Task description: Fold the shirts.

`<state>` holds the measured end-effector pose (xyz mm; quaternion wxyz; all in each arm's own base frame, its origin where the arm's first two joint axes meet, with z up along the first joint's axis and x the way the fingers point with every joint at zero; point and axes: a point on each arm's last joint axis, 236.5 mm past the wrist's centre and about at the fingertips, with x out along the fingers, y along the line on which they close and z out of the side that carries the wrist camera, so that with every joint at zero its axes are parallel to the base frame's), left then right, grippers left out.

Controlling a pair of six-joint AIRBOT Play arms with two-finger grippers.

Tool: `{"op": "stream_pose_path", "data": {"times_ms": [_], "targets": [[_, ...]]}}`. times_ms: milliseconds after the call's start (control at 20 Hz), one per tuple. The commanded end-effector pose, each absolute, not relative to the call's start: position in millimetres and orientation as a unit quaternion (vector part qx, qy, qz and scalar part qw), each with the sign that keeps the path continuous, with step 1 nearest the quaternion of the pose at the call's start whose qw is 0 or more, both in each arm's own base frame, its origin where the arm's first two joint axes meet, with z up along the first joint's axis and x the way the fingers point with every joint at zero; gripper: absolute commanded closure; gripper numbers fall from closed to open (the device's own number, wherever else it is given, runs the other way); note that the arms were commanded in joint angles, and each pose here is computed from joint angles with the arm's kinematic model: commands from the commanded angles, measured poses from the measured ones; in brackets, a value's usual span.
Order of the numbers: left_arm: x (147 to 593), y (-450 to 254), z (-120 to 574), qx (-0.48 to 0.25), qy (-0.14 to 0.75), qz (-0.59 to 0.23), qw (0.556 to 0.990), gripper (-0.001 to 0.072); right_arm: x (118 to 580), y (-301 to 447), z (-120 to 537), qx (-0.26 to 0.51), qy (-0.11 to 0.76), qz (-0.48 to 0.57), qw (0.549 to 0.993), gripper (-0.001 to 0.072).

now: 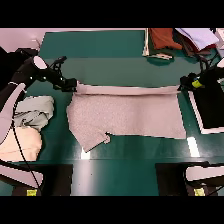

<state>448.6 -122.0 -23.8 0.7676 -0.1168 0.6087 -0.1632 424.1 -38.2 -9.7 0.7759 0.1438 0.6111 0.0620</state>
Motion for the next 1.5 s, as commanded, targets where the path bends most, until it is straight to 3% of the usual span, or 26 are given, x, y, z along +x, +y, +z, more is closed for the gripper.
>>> {"op": "stream_pose_path", "data": {"times_ms": [0, 50, 250, 500, 650, 800, 1000, 1250, 1300, 1350, 1450], "targets": [[434.5, -117.2, -39.1, -0.126, 0.633, -0.142, 0.751, 0.0178, 416.3, -37.2, -20.8, 0.146, 0.613, 0.056, 0.775, 0.0361], [431.1, -116.3, -33.6, -0.13, 0.635, -0.138, 0.749, 0.0159, 415.1, -37.6, -15.8, 0.145, 0.61, 0.056, 0.777, 0.0288], [399.1, -111.9, 8.2, -0.104, 0.622, -0.145, 0.762, 0.0159, 391.3, -30.0, 24.1, 0.134, 0.599, 0.066, 0.787, 0.0288], [278.7, -102.6, -28.3, -0.12, 0.669, -0.122, 0.724, 0.0159, 339.1, -9.2, 42.5, 0.132, 0.581, 0.072, 0.8, 0.0289], [234.5, -104.5, -54.8, -0.15, 0.681, -0.109, 0.708, 0.0159, 328.5, 3.3, 52.0, 0.156, 0.558, 0.081, 0.811, 0.029], [221.1, -117.0, -72.7, -0.192, 0.682, -0.111, 0.697, 0.0159, 328.9, 12.0, 62.3, 0.161, 0.541, 0.092, 0.82, 0.0303], [237.1, -133.1, -75.4, -0.243, 0.644, -0.122, 0.715, 0.0159, 329.2, 19.6, 68.4, 0.174, 0.534, 0.103, 0.821, 0.0303], [239.7, -144.9, -71.0, -0.265, 0.632, -0.142, 0.714, 0.016, 330.5, 30.5, 74.4, 0.194, 0.528, 0.119, 0.818, 0.0303], [239.7, -144.9, -71.0, -0.264, 0.632, -0.142, 0.715, 0.0245, 329.8, 33.4, 75.5, 0.199, 0.528, 0.124, 0.816, 0.0303], [241.1, -144.4, -71.0, -0.263, 0.63, -0.142, 0.717, 0.0411, 329.3, 33.8, 75.6, 0.2, 0.529, 0.125, 0.816, 0.0303], [246.2, -144.9, -69.5, -0.264, 0.62, -0.145, 0.724, 0.0502, 328.7, 34.0, 75.3, 0.2, 0.53, 0.125, 0.815, 0.0303]]}}
